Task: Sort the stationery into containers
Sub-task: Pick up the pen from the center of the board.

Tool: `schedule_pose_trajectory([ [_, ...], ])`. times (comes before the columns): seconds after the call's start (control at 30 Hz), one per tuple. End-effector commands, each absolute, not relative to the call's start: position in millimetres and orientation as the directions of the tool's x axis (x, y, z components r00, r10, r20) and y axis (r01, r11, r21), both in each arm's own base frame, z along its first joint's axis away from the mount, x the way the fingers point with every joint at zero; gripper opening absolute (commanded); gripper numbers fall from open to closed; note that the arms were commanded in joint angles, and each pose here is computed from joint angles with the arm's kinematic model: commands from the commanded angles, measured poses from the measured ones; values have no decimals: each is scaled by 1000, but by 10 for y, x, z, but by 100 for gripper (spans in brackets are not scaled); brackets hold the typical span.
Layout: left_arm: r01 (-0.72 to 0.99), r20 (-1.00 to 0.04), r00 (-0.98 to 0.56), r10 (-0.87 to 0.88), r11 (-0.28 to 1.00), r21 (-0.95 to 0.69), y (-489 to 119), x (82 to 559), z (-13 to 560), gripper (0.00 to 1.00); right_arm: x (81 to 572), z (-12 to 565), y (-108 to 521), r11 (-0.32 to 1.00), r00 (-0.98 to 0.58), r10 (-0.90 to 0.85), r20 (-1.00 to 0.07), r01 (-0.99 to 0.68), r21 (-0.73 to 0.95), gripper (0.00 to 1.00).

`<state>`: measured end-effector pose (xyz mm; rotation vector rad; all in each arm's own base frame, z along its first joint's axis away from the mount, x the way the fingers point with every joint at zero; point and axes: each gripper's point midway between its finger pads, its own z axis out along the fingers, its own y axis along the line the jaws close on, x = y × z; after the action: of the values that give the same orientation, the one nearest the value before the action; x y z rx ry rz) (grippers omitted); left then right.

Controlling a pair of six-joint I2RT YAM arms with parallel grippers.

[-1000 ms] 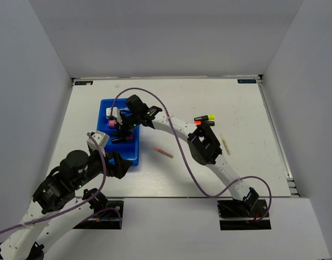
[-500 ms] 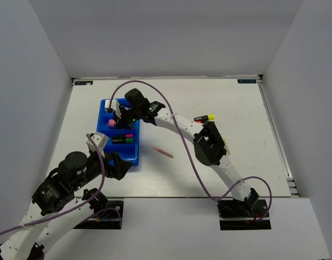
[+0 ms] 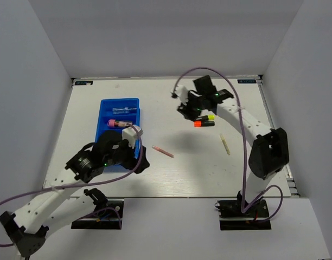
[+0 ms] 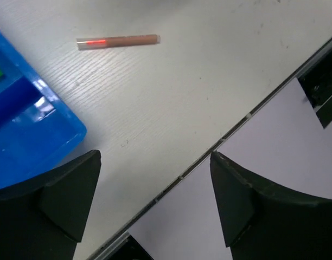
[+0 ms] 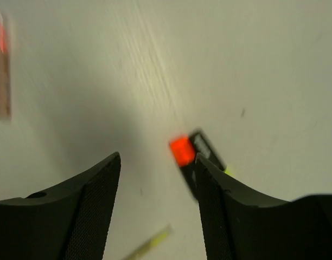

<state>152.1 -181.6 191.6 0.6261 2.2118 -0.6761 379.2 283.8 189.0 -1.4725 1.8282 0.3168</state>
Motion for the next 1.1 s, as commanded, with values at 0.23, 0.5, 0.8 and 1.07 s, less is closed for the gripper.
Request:
schedule_pose_trajectory([
  [0.23,746,-770,-567,292,579,-329,-2282,1567,1746,99,3413,1162,1647,-19,148,-802,-579,-975,-223,55],
  [0.5,752,-773,-563,292,570,-332,-2235,1497,1698,99,3802,944,1356,-4,151,-776,-612,-972,-234,56],
  [0.8,753,-764,-570,302,564,-340,-2215,1445,1638,99,3975,745,1400,-57,200,-739,-643,-970,-237,56],
  [1.07,753,-762,-571,306,565,-337,-2187,1419,1595,99,4189,614,1308,-24,172,-762,-624,-971,-238,56],
])
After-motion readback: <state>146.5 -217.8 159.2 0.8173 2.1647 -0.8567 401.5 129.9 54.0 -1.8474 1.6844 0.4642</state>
